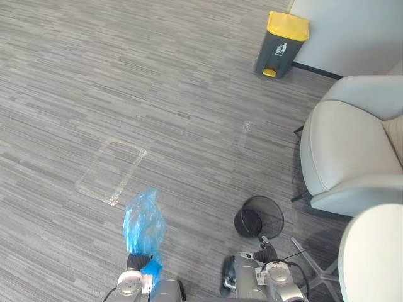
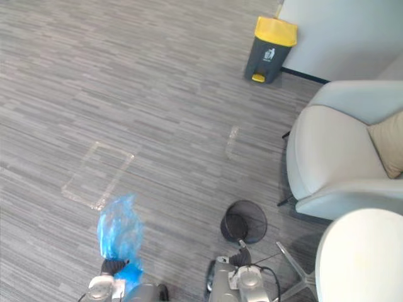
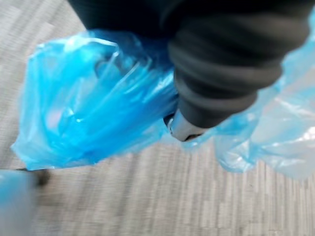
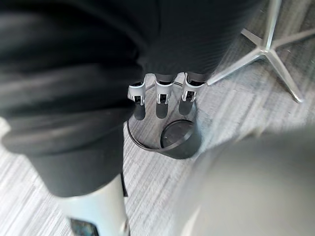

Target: Gather rubbish on tea table into small bin, then transfer packed bag to large trash can.

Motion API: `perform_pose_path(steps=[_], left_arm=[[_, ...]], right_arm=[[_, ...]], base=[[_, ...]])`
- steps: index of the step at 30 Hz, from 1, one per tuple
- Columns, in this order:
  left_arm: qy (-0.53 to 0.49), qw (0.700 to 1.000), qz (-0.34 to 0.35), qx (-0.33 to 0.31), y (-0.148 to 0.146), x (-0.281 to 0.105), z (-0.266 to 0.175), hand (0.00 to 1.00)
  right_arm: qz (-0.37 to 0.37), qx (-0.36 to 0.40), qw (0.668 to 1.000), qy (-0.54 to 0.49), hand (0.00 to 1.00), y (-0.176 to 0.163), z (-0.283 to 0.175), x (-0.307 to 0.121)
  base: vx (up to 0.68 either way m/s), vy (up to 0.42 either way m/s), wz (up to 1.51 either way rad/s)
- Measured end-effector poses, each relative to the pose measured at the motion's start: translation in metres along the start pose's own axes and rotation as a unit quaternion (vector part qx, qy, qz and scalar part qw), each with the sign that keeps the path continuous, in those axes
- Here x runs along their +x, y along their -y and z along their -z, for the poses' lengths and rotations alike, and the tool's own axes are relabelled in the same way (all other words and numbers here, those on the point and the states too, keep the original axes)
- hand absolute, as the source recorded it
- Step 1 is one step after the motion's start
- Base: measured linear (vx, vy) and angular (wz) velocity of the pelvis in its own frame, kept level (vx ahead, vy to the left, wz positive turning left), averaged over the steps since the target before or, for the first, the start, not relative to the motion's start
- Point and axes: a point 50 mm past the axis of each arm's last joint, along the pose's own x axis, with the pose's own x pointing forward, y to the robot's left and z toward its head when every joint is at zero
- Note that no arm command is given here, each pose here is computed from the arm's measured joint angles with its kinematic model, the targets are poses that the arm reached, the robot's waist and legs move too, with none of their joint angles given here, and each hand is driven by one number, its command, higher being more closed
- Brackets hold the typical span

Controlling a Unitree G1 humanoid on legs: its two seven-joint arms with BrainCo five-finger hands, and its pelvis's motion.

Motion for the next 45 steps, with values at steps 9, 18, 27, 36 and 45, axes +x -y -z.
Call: perform_pose_path(steps=[9,18,27,36,45], left_arm=[[0.033,0.998,0.007,-0.05,0.017,-0.004,-0.018,1.0],[0.014,0.999,0.012,-0.05,0.022,-0.006,-0.008,1.0],[0.002,1.0,0.016,-0.005,0.013,-0.009,0.004,1.0],[-0.006,1.0,0.008,-0.016,0.012,0.006,-0.007,1.0],[-0.006,0.997,0.001,-0.078,0.023,-0.008,-0.001,1.0]], right_arm=[[0.0,0.062,0.997,0.038,0.0,-0.016,-0.019,-0.006],[0.001,0.077,0.997,-0.01,0.0,-0.023,0.003,-0.011],[-0.015,0.073,0.997,-0.012,0.0,-0.032,0.002,-0.012],[0.012,0.038,0.999,-0.014,0.0,-0.002,-0.004,0.003],[-0.008,0.073,0.997,-0.012,0.0,-0.027,-0.006,-0.005]], base=[[0.44,-0.024,-0.2],[0.39,0.296,-0.64],[0.4,0.113,-0.53],[0.55,-0.121,-0.04],[0.43,0.077,-0.52]])
